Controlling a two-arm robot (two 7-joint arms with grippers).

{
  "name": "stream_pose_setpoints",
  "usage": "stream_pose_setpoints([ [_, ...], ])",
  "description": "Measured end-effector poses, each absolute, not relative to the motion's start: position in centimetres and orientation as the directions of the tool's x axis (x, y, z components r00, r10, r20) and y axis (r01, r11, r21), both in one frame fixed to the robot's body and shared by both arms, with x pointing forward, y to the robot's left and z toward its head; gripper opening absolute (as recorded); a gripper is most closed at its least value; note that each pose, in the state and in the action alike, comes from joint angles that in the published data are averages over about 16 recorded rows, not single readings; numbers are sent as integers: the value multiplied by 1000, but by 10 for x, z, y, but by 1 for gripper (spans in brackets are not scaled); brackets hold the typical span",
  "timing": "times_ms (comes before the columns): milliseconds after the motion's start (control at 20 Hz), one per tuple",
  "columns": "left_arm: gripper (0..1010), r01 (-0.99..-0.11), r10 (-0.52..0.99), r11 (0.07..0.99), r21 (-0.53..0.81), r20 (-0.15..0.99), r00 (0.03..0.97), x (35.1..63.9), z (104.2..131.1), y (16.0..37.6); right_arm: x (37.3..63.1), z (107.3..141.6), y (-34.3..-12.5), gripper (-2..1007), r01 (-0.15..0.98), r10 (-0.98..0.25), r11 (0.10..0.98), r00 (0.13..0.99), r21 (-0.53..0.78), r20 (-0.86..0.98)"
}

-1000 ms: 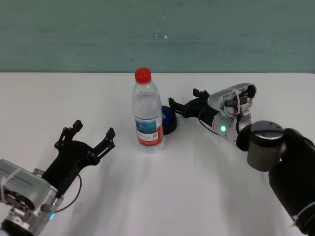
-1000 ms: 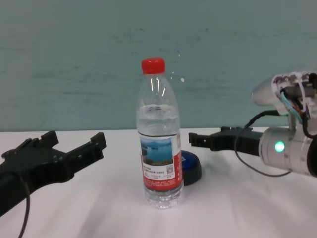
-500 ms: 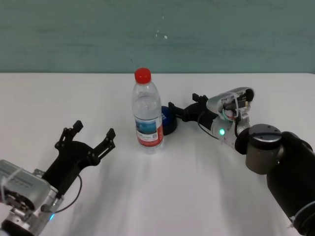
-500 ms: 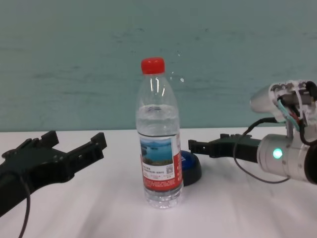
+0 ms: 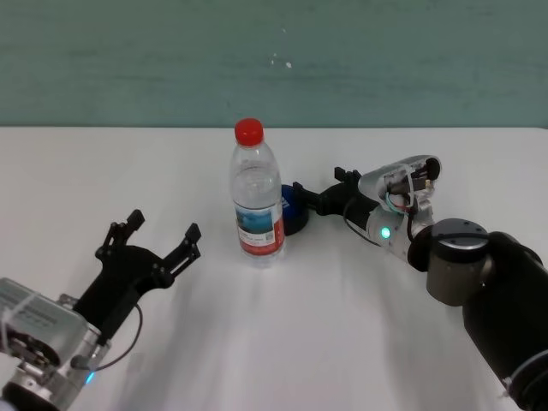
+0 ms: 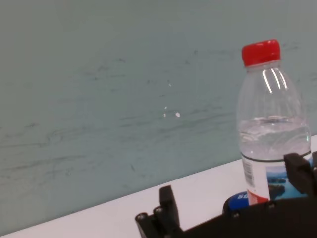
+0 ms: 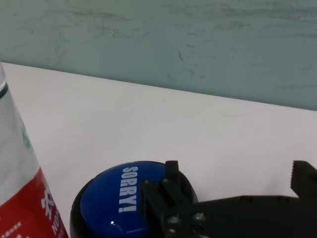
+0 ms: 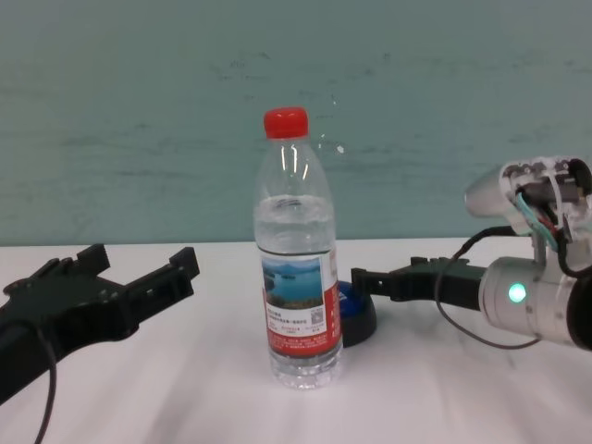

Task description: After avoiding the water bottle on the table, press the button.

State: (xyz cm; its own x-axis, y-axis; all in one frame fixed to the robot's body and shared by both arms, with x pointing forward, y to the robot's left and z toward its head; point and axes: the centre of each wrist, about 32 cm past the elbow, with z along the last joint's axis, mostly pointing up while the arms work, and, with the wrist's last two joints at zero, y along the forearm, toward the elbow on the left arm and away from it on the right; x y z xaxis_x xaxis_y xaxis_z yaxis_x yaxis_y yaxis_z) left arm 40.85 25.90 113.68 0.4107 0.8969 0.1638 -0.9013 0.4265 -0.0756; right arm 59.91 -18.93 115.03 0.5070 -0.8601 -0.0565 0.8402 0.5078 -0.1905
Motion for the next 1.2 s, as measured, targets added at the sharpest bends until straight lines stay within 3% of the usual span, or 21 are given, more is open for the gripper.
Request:
stream_pose_setpoints([
  [1200,1010,-901,897,427,-76,164,411,408,1137,259,582,1162,-192,1004,851,-864,501,501,-158,-39],
])
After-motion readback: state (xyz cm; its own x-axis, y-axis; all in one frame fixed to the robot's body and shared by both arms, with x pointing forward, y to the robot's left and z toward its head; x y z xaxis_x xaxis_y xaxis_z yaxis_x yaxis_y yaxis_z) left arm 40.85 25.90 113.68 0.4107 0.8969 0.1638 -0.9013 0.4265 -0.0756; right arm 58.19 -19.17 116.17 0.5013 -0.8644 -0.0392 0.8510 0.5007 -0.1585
